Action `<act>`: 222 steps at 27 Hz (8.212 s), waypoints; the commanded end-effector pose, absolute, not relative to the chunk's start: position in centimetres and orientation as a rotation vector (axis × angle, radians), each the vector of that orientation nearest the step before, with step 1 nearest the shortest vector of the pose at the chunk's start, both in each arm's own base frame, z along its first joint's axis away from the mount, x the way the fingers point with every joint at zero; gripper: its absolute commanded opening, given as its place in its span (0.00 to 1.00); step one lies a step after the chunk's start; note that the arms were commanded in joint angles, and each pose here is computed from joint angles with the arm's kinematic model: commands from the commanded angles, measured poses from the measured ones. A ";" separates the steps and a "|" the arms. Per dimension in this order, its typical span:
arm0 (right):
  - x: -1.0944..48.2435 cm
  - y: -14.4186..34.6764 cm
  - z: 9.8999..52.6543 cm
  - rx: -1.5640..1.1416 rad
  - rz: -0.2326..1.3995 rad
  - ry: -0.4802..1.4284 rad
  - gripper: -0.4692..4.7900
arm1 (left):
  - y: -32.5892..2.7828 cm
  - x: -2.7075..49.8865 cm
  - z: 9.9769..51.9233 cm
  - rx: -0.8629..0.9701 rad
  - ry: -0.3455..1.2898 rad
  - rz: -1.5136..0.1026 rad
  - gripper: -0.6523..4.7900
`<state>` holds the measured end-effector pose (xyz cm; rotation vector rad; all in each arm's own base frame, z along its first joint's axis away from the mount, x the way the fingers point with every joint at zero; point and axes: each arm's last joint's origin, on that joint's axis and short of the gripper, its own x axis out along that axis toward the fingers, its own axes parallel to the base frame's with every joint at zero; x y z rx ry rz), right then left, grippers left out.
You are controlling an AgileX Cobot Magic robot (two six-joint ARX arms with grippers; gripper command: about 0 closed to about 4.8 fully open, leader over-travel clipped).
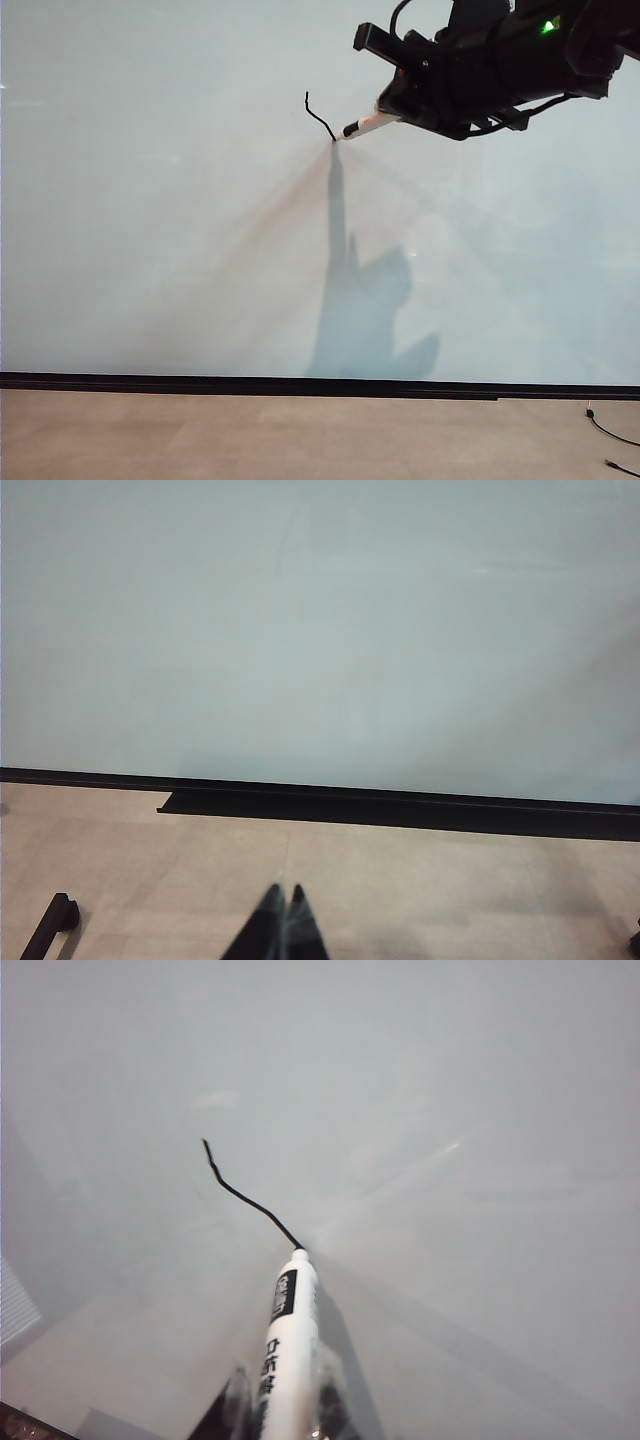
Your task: Pick up the pen on the shelf to the right of the whiteboard and draw a cross mark.
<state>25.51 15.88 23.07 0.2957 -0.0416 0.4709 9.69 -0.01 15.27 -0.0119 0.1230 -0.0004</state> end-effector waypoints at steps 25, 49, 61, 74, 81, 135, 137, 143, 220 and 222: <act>25.6 15.1 22.2 0.266 0.291 0.001 0.08 | 0.0 9.7 15.4 -0.008 0.115 -0.004 0.11; 22.2 16.1 24.1 -0.001 0.607 -0.098 0.08 | 0.0 9.7 15.4 -0.008 0.115 -0.005 0.11; 25.1 17.6 24.7 -0.112 0.673 -0.111 0.08 | 0.0 9.7 15.4 -0.008 0.115 -0.005 0.11; 27.2 18.7 24.7 -0.124 0.694 -0.099 0.08 | 0.0 9.7 15.4 -0.008 0.115 -0.005 0.11; 27.4 18.7 25.0 -0.143 0.658 -0.089 0.08 | 0.0 9.7 15.4 -0.008 0.115 -0.005 0.11; 24.6 16.1 29.7 -0.286 0.439 -0.143 0.08 | 0.0 9.7 15.4 -0.008 0.115 -0.004 0.11; 24.5 15.9 29.9 -0.287 0.433 -0.146 0.08 | 0.0 9.7 15.4 -0.008 0.115 -0.005 0.11; 24.1 15.3 30.4 -0.290 0.404 -0.150 0.08 | 0.0 9.7 15.4 -0.008 0.115 -0.005 0.11; 8.3 5.8 17.7 -0.134 0.448 -0.165 0.08 | 0.0 9.7 15.4 -0.008 0.115 -0.005 0.11; 8.3 5.8 17.7 -0.140 0.447 -0.157 0.08 | 0.0 9.7 15.4 -0.008 0.115 -0.004 0.11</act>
